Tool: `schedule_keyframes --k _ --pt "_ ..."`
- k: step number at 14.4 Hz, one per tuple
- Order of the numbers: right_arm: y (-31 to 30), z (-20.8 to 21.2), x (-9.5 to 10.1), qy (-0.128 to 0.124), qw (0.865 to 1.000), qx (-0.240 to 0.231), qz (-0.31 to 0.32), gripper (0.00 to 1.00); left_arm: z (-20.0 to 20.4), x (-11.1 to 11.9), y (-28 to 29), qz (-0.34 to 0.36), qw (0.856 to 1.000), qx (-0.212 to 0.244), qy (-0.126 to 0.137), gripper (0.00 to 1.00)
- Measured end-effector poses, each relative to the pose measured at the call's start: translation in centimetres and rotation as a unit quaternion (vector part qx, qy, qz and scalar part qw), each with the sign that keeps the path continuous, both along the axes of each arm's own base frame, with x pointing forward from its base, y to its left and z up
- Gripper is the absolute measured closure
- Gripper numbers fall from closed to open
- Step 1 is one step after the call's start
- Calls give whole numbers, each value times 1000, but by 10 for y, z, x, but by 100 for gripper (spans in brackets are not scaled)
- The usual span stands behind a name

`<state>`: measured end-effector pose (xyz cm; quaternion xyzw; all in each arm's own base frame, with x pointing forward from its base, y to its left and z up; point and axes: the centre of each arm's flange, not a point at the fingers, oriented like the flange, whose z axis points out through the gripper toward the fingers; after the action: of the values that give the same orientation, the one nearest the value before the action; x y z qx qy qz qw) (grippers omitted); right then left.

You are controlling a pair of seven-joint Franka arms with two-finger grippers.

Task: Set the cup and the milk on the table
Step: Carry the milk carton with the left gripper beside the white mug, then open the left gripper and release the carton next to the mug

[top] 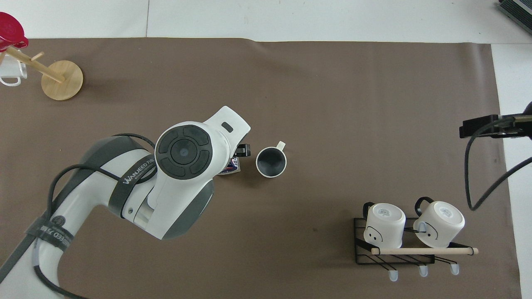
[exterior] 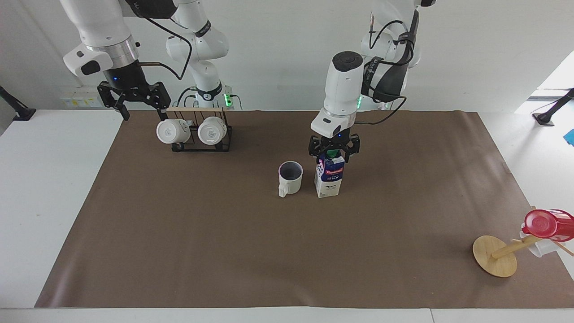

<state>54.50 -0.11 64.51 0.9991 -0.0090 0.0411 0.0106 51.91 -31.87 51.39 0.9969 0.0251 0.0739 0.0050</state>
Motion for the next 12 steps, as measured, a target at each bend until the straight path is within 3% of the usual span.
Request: schedule_keyframes --k 5,12 --pt "0 0 0 0 1000 0 0 0 60 13 64 -18 999 27 33 0" --pt "-6 -2 -2 7 1000 0 -6 0 109 29 208 -34 997 37 51 0"
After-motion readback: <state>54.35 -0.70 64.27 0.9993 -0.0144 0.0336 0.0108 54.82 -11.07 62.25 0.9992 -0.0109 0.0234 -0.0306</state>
